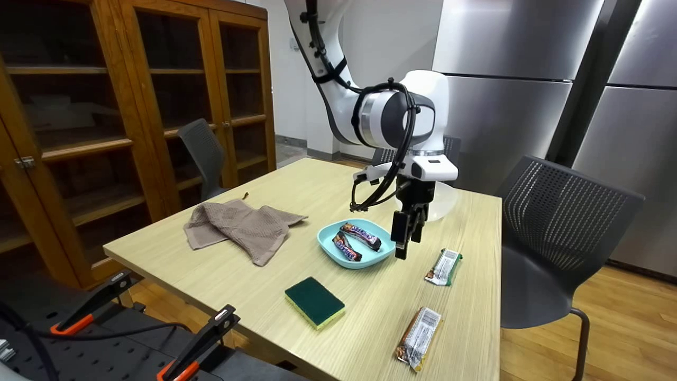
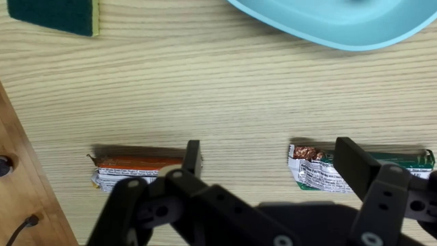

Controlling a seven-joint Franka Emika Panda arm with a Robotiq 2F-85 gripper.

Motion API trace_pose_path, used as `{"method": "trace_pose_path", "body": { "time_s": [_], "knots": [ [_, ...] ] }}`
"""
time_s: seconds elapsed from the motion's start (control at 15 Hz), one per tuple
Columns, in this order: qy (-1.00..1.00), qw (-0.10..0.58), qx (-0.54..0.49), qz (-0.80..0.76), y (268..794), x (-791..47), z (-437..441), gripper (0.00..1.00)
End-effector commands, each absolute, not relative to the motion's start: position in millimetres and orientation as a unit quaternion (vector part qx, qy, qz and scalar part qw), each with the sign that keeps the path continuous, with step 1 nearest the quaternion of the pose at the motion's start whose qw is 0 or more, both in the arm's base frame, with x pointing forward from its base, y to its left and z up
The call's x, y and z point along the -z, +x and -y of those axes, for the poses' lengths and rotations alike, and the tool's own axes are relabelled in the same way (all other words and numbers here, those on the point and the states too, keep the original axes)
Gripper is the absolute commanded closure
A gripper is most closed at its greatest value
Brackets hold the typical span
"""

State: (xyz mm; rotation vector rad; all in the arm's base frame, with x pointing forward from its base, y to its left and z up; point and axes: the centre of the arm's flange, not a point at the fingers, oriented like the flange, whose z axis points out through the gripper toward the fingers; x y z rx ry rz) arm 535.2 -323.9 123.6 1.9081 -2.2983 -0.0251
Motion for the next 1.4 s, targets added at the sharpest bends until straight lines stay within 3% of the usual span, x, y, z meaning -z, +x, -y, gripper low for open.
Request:
{"method": "trace_pose_path", "body": {
  "time_s": [0.0,0.8,1.07,1.33],
  "knots": [
    [0.693,0.081,0.001,0.717,554,-129,331,0.0],
    [0.874,0.132,-0.017,0.468,632,-133,420,0.0],
    [0.916,0.141,-0.014,0.376,635,-125,426,0.0],
    [0.9,0.133,-0.021,0.415,616,-122,412,0.0]
  ]
}}
